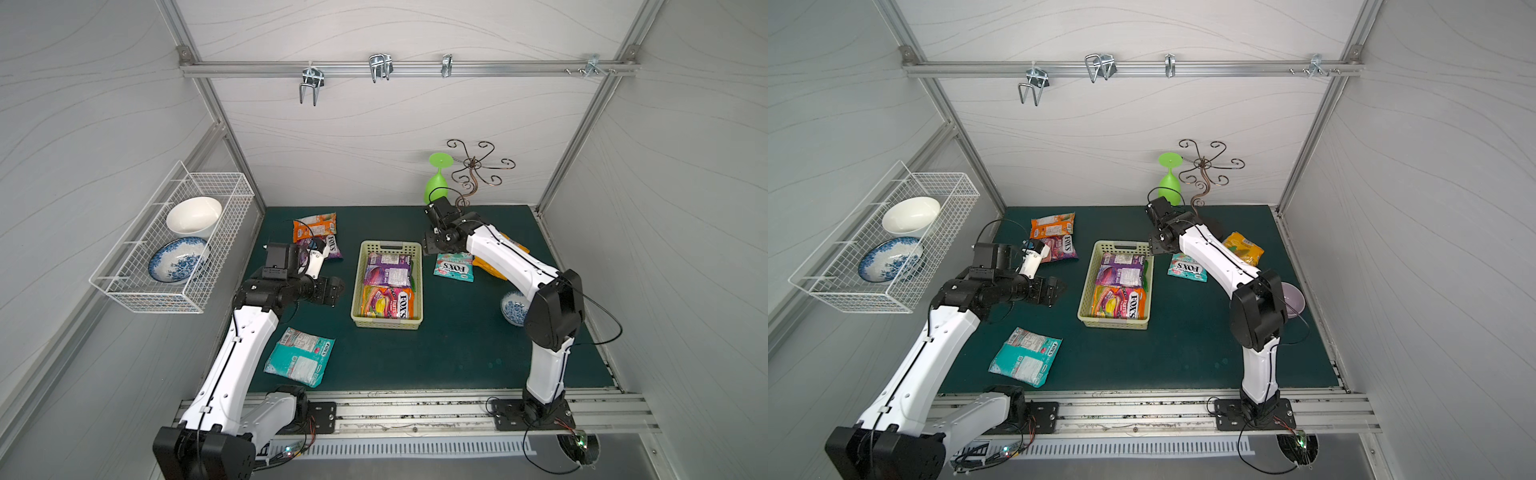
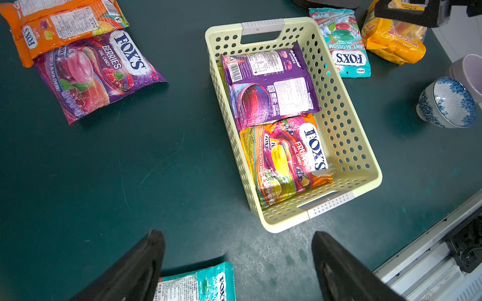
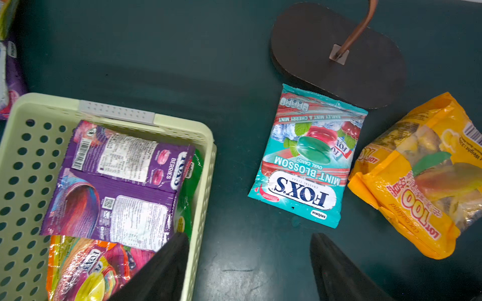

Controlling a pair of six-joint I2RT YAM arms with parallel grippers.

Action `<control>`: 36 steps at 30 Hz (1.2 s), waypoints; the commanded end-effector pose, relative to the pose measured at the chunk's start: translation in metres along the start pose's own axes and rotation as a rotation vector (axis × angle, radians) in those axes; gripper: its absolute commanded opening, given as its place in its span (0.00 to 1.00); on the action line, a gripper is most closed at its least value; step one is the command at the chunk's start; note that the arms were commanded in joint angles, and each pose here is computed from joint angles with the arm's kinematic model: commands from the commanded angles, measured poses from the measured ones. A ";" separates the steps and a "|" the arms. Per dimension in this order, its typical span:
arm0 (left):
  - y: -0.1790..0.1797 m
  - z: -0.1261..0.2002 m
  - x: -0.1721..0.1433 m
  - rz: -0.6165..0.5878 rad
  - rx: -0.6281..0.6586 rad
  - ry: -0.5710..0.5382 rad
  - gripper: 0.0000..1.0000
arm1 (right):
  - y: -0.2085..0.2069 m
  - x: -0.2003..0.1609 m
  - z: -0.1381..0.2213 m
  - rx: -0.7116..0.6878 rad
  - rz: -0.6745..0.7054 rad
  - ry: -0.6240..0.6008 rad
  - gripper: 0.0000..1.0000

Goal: Put the candies in the basket
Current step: Place the candy in the basket, then pick up the candy at the center of the board.

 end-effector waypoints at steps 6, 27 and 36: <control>-0.001 0.009 0.007 -0.025 0.012 -0.045 0.93 | -0.010 0.003 -0.016 -0.047 0.012 0.042 0.85; 0.007 0.007 0.006 -0.014 0.071 -0.026 0.93 | -0.014 0.008 -0.022 -0.081 0.048 0.030 0.99; 0.040 -0.004 0.009 -0.004 0.305 -0.006 0.93 | -0.030 0.015 0.021 -0.075 0.095 -0.079 0.99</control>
Point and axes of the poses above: each gripper's point midway between its finger pads, its own z axis back along the fingers, its own y axis along the line the jaws close on, x = y × z, the point moved 6 cm from there along z, back along the fingers, and after that the axes turned 15 degrees about -z, right-handed, at the moved point
